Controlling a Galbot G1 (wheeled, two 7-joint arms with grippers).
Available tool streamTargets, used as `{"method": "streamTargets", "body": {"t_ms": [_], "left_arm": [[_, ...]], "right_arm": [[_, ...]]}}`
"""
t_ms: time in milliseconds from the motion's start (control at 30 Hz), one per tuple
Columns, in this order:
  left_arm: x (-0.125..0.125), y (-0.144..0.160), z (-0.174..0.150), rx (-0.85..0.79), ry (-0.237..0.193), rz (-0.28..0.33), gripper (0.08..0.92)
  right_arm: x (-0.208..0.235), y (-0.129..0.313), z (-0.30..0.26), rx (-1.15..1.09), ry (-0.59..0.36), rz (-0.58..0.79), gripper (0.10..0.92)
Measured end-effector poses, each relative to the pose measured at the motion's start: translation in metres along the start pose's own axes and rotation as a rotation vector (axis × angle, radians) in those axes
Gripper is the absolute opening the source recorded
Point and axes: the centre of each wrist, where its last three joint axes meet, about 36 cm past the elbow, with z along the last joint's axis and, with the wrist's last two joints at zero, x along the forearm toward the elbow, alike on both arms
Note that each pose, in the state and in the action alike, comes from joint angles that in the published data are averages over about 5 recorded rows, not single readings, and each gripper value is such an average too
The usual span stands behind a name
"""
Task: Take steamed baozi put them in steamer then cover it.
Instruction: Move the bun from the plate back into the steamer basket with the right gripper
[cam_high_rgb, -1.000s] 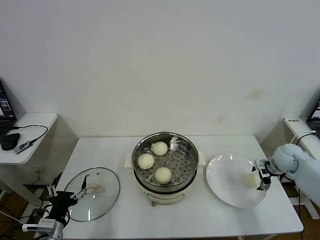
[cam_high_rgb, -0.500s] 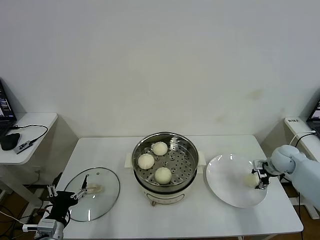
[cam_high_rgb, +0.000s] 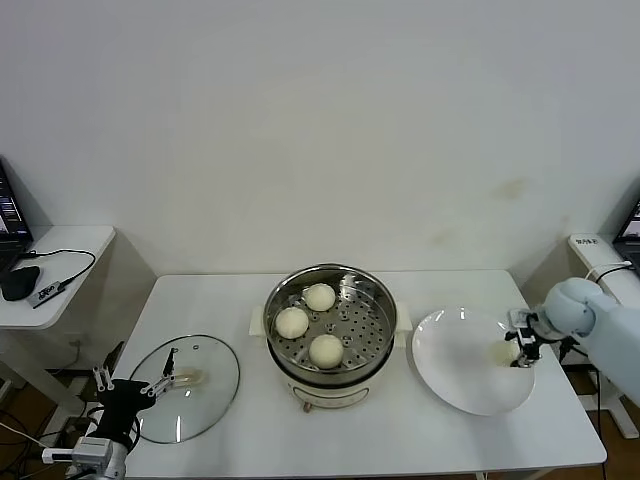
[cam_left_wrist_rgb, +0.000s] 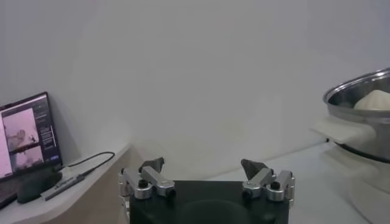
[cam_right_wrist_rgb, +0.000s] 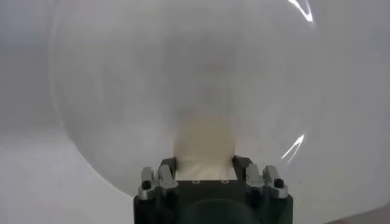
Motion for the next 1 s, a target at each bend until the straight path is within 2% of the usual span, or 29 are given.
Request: {"method": "streamTargets", "body": {"t_ms": [267, 700, 1000], "left_arm": [[-0.001, 0.000, -0.002, -0.001, -0.007, 0.002, 0.823], [-0.001, 0.000, -0.006, -0.002, -0.015, 0.002, 0.823], [0.001, 0.001, -0.006, 0.007, -0.016, -0.010, 0.823]], "right_arm": [[0.061, -0.022, -0.029, 0.029, -0.055, 0.064, 0.596], [0.173, -0.050, -0.135, 0.133, -0.222, 0.186, 0.602], [0.198, -0.049, -0.217, 0.183, -0.318, 0.163, 0.607]]}}
